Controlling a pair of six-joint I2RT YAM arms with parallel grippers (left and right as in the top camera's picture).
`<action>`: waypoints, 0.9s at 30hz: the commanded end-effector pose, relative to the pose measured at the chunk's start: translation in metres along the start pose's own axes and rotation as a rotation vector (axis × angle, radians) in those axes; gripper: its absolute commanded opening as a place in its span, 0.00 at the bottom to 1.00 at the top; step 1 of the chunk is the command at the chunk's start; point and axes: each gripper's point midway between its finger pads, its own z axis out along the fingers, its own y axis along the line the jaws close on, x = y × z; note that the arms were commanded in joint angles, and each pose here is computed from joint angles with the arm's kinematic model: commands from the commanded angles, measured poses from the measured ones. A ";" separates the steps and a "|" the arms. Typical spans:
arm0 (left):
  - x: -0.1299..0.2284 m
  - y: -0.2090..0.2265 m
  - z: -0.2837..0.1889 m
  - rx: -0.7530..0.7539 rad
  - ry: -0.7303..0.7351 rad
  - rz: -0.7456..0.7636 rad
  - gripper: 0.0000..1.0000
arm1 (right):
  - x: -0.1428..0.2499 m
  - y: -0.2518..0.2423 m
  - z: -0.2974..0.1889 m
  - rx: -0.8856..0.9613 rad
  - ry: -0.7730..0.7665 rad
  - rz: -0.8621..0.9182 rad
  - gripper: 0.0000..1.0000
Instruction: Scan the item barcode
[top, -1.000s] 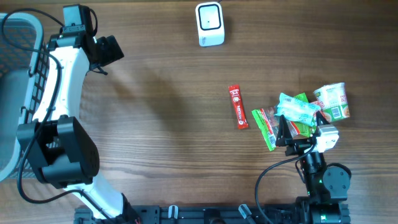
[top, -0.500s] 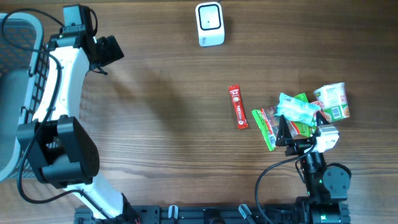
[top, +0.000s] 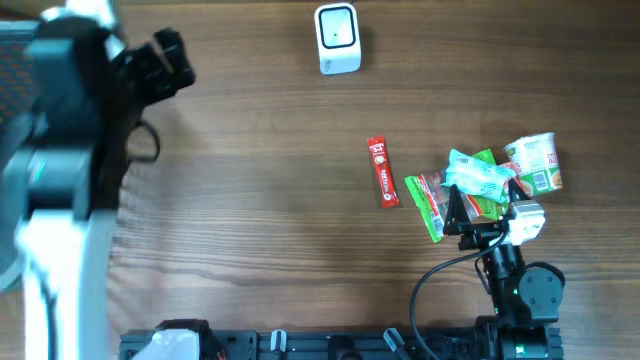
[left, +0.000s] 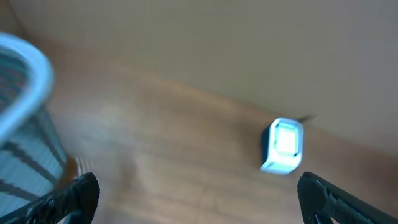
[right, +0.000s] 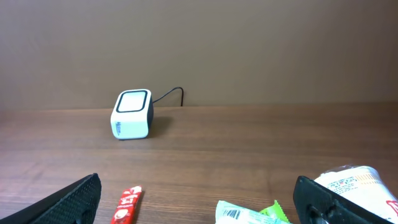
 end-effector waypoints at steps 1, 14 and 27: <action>-0.031 -0.004 -0.100 0.087 -0.223 -0.018 1.00 | -0.003 0.003 -0.001 -0.015 -0.015 -0.020 1.00; 0.038 0.039 -0.324 0.223 -0.624 -0.052 1.00 | -0.003 0.003 -0.001 -0.015 -0.015 -0.020 1.00; 0.103 0.043 -0.233 0.304 -0.682 -0.041 1.00 | -0.003 0.003 -0.001 -0.015 -0.015 -0.020 1.00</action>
